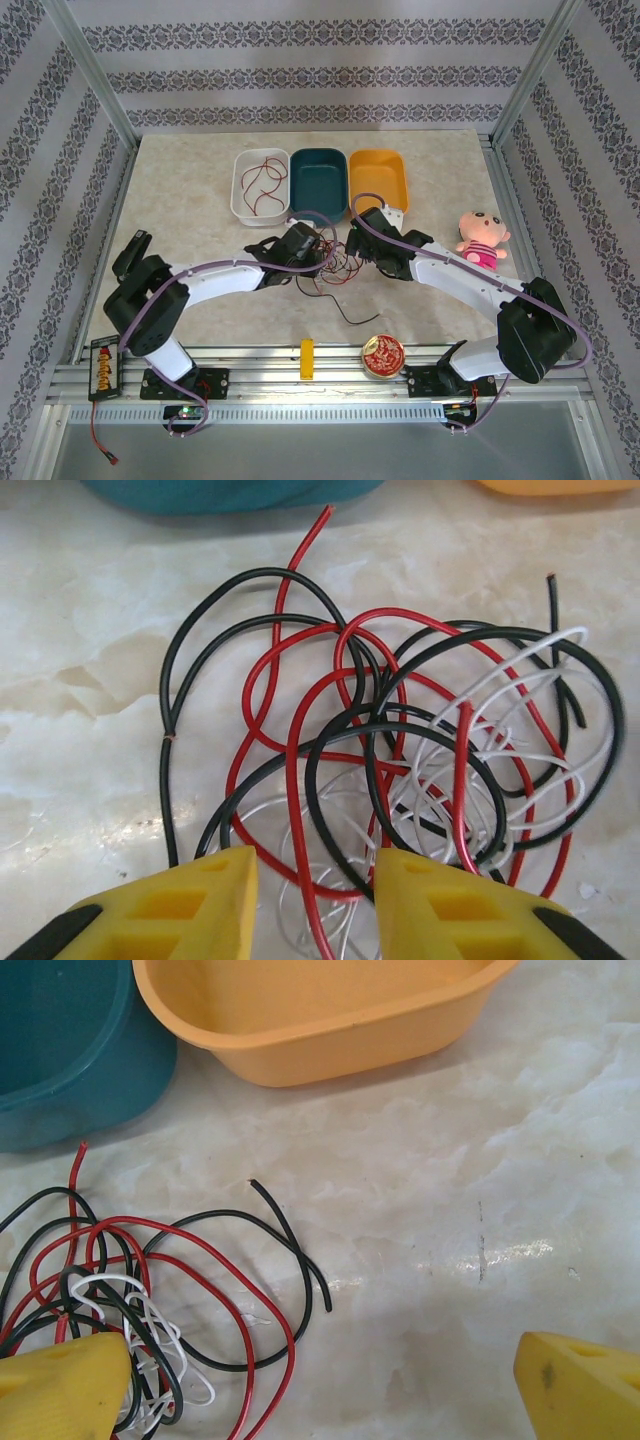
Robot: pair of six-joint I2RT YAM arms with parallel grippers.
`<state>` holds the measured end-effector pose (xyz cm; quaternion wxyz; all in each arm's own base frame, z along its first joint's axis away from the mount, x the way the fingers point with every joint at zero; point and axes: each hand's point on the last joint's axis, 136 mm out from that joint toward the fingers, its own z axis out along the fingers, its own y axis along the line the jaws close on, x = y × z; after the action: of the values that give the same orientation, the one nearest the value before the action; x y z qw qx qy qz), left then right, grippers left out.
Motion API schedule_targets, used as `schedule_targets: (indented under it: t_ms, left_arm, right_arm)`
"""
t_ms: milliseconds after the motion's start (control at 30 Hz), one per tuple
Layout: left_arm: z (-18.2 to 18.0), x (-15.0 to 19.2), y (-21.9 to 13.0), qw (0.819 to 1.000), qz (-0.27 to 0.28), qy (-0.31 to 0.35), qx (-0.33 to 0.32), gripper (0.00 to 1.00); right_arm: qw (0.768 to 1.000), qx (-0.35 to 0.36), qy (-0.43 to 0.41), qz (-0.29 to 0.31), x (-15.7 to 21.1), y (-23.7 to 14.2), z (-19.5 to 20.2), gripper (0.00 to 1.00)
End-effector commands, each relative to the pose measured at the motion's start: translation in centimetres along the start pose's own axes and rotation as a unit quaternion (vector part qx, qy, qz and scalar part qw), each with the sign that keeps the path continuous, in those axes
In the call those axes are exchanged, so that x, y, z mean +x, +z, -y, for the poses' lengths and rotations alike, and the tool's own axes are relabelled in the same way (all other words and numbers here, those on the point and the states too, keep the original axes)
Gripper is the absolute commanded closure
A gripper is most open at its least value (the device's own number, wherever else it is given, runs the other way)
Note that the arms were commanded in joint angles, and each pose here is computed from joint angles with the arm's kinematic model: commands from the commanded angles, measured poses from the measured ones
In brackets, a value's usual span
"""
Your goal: Untangle the cables
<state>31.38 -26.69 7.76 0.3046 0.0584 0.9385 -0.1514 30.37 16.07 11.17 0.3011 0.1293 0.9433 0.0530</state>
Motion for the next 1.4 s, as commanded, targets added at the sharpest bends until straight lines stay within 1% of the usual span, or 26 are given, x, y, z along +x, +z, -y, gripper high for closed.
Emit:
schedule_targets:
  t_ms: [0,67,233,300,600,900,1033,1167,1367]
  left_arm:
    - [-0.2,-2.4,-1.6,0.999,0.051,-0.005,0.008,0.64]
    - [-0.9,-2.3,-1.6,0.999,0.046,-0.013,0.001,0.66]
    - [-1.9,-1.3,-0.6,0.999,0.015,-0.020,-0.020,0.79]
    - [-1.9,-0.8,-0.1,1.000,0.002,-0.019,-0.023,0.80]
    - [-0.7,0.0,1.4,0.999,-0.031,-0.009,0.000,0.81]
    - [-0.5,0.3,2.1,0.999,-0.042,-0.007,0.001,0.80]
    - [-0.3,0.0,1.9,0.999,-0.038,-0.010,0.007,0.79]
    - [-0.4,-0.2,1.7,0.999,-0.035,-0.006,-0.001,0.78]
    - [-0.7,0.4,2.1,0.999,-0.048,-0.007,-0.009,0.76]
  right_arm:
    - [1.000,0.012,0.005,0.003,0.0,0.2,0.7,0.02]
    - [1.000,0.010,0.006,0.001,0.1,0.3,0.6,0.02]
    - [1.000,0.011,0.010,-0.001,0.3,0.5,0.7,0.02]
    - [1.000,0.011,0.010,-0.001,0.3,0.4,0.8,0.02]
    - [1.000,0.014,0.013,-0.002,0.5,0.6,1.0,0.02]
    - [1.000,0.015,0.012,-0.006,0.6,0.9,0.8,0.02]
    - [1.000,0.014,0.011,-0.007,0.7,1.0,0.8,0.02]
    - [1.000,0.015,0.012,-0.007,0.7,1.0,0.8,0.02]
    - [1.000,0.014,0.013,-0.007,0.7,1.0,0.9,0.02]
